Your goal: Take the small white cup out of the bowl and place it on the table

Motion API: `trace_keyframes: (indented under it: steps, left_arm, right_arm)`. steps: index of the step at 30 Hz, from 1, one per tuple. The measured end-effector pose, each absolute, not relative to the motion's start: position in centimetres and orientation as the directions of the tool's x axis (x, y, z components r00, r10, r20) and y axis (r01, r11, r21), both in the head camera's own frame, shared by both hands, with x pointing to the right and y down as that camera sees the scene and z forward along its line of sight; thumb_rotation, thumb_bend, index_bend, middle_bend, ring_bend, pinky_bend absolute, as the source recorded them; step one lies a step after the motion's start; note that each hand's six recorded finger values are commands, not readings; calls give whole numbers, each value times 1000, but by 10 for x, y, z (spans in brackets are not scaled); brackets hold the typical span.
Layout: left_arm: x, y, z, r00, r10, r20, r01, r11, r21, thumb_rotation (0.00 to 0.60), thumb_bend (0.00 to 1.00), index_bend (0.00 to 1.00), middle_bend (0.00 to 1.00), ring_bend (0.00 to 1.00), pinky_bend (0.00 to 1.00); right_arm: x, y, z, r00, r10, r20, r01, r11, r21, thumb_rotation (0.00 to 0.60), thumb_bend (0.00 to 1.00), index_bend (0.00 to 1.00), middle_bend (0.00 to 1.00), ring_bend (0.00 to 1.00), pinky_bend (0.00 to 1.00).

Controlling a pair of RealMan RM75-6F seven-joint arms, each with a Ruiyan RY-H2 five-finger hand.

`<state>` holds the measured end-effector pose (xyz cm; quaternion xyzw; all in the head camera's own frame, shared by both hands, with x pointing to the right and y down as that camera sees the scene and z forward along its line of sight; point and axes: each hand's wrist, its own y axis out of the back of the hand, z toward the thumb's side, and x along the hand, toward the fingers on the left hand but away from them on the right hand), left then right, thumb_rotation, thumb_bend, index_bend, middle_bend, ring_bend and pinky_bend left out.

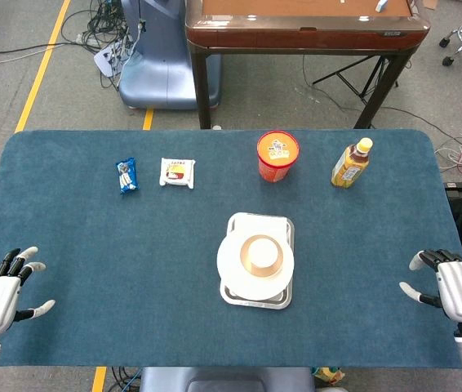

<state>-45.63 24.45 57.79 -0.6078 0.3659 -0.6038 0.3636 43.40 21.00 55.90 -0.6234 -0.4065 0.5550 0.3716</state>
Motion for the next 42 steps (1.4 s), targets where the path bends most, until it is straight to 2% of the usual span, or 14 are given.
trace_keyframes:
  steps: [5, 11, 16, 19, 23, 27, 30, 36, 42]
  left_arm:
    - [-455, 244, 579, 8, -884, 467, -7, -467, -884, 600, 32, 361, 192, 112, 403]
    - [-457, 243, 576, 2, -888, 460, -20, -460, -888, 600, 32, 361, 192, 113, 410]
    - [-461, 241, 571, -8, -894, 447, -32, -447, -894, 600, 32, 361, 192, 114, 411]
    - [-461, 241, 569, -10, -897, 442, -33, -441, -897, 600, 32, 362, 194, 114, 412]
    - [-465, 242, 568, -22, -896, 444, -30, -443, -896, 600, 32, 362, 194, 114, 413]
    - [-467, 243, 565, -30, -897, 440, -32, -440, -898, 600, 32, 362, 203, 140, 425]
    - [-469, 243, 563, -36, -900, 435, -33, -434, -900, 600, 32, 362, 206, 142, 427]
    - [-471, 244, 559, -41, -901, 432, -40, -430, -902, 600, 32, 362, 207, 142, 427]
    - [-472, 244, 555, -44, -904, 425, -45, -424, -905, 600, 32, 362, 209, 143, 427]
  right_arm:
    - [433, 213, 559, 55, 909, -413, 73, -416, -906, 600, 0, 567, 533, 459, 533]
    - [430, 212, 560, 64, 902, -427, 82, -431, -899, 600, 0, 567, 498, 410, 409]
    - [417, 206, 561, 109, 883, -456, 64, -464, -884, 600, 0, 566, 345, 250, 331]
    - [405, 197, 561, 142, 866, -479, 49, -489, -871, 600, 11, 566, 272, 186, 297]
    - [386, 177, 564, 192, 844, -500, 18, -513, -858, 600, 120, 567, 212, 117, 230]
    - [368, 160, 570, 233, 822, -519, -59, -521, -852, 600, 232, 567, 146, 27, 114]
    - [353, 150, 576, 258, 799, -543, -123, -530, -839, 600, 306, 566, 124, 5, 96]
    - [314, 129, 590, 323, 755, -571, -197, -537, -820, 600, 367, 566, 95, 0, 81]
    - [271, 120, 603, 389, 717, -578, -226, -534, -815, 600, 371, 567, 75, 0, 77]
